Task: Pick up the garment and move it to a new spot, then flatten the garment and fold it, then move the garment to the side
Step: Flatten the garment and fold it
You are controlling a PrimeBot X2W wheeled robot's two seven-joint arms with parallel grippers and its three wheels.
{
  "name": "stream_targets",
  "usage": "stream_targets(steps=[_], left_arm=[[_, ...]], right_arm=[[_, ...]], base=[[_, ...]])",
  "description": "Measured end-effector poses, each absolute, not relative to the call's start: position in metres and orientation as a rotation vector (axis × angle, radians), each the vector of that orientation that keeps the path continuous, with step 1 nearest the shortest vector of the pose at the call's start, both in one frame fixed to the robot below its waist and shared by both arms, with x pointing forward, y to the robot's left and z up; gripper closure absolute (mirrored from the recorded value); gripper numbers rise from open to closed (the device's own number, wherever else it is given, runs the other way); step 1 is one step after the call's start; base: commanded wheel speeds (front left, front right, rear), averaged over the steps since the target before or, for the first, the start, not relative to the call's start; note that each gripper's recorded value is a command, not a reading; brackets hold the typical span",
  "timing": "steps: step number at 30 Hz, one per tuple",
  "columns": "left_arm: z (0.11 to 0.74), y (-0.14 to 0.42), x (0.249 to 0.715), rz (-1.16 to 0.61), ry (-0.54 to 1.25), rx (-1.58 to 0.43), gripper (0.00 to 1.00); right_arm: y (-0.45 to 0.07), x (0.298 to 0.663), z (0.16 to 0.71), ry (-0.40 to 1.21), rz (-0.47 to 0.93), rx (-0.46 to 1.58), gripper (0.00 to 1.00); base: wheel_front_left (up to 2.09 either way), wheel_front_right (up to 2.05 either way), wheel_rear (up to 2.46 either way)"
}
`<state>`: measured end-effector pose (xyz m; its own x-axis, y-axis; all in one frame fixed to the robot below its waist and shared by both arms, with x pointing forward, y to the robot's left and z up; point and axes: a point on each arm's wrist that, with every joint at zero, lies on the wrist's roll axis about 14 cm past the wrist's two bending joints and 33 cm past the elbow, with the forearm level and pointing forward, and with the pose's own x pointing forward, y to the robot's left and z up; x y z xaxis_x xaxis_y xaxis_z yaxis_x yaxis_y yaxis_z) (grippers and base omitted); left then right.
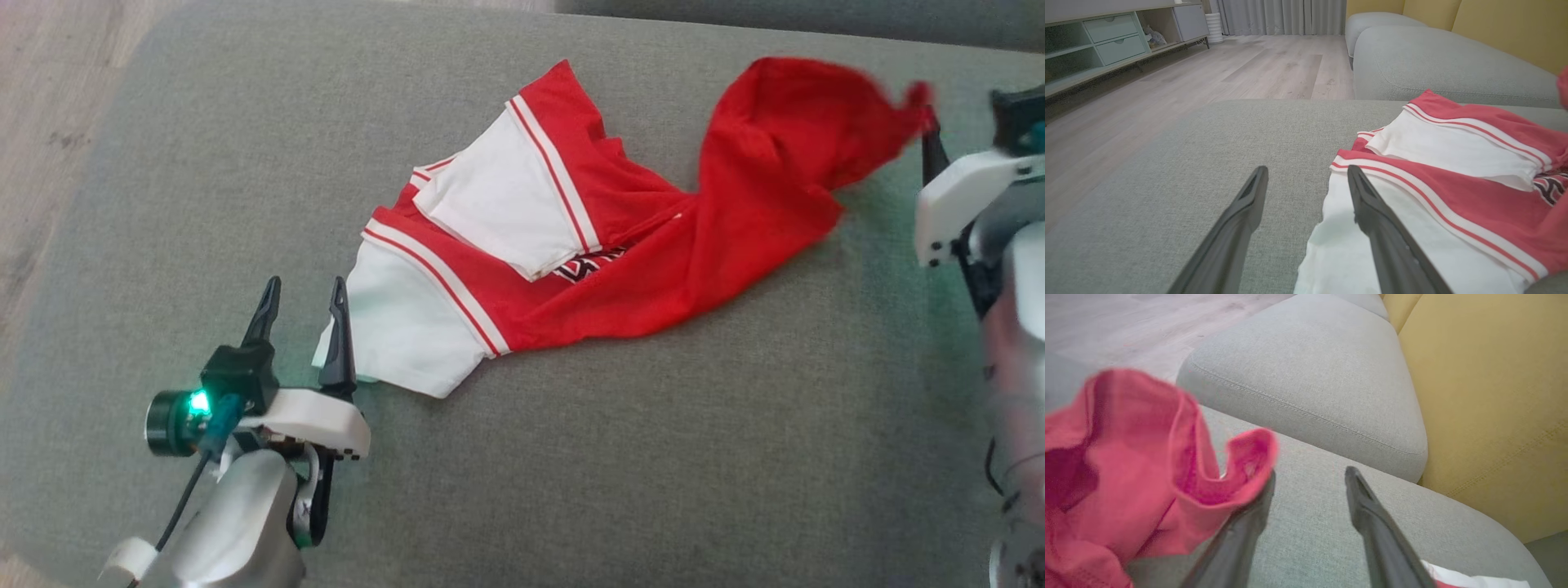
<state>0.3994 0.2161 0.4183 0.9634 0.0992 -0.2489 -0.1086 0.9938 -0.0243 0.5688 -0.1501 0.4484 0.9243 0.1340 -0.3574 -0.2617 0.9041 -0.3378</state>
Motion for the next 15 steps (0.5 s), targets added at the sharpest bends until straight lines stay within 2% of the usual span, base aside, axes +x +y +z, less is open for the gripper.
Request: stream_targets(steps=[7, 15], left_arm=[[0.424, 0.21, 0.407, 0.083, 0.229, -0.039, 0.0], [0.444, 0.197, 0.416, 0.047, 0.166, -0.042, 0.0]], right_arm=[[-0.185, 0.565, 0.46, 0.313, 0.109, -0.323, 0.0], [-0.208, 0.545, 0.495, 0.155, 0.024, -0.262, 0.0]], base=[[0.0, 0.0, 0.0], [0.0, 0.0, 0.0]])
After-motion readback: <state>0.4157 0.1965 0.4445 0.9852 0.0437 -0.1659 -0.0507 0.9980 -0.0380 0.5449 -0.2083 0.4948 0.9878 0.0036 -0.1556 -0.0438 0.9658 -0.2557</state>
